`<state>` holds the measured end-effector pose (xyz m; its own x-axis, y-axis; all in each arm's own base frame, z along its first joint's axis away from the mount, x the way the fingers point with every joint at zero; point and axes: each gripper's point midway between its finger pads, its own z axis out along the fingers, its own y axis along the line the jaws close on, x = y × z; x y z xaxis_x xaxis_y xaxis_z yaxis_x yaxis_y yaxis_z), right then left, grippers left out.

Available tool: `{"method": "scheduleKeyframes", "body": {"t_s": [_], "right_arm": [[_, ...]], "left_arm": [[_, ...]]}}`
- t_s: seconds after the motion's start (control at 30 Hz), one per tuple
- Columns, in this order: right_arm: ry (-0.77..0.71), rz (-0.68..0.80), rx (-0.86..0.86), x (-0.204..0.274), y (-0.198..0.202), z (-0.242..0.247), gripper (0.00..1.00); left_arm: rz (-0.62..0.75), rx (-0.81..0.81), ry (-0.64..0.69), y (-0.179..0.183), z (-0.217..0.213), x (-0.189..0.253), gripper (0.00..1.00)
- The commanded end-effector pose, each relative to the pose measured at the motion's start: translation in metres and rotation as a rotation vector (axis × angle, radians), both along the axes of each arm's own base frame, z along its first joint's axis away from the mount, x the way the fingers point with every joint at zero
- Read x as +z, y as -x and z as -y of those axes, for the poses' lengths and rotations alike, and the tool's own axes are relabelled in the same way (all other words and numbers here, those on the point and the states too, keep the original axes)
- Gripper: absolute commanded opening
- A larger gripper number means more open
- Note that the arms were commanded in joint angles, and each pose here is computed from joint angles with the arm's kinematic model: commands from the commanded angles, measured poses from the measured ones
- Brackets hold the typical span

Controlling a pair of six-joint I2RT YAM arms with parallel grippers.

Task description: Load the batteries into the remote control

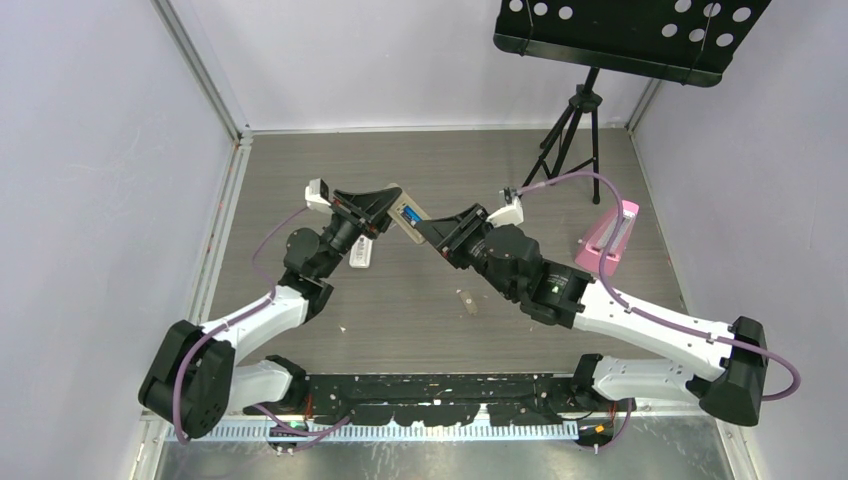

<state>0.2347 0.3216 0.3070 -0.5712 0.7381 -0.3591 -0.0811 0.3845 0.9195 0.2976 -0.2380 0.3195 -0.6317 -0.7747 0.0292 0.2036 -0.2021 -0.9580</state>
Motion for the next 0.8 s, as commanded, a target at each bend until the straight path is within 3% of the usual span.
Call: {"method": "scheduleKeyframes", "body": {"t_s": [0.0,0.4,0.77], "right_arm": [[0.333,-0.076,-0.113,-0.064,-0.015,0.030,0.28],[0.488,-0.069,-0.102,-0.075,-0.017,0.040,0.30],[0.703,0.037,0.095,-0.064,-0.008,0.032,0.34]], "left_arm": [[0.284,-0.089,-0.005,0.040,0.009,0.058,0.00],[0.281,-0.042,-0.194,0.039,0.009,0.044,0.00],[0.276,-0.015,-0.335,0.037,0.008,0.036,0.00]]}}
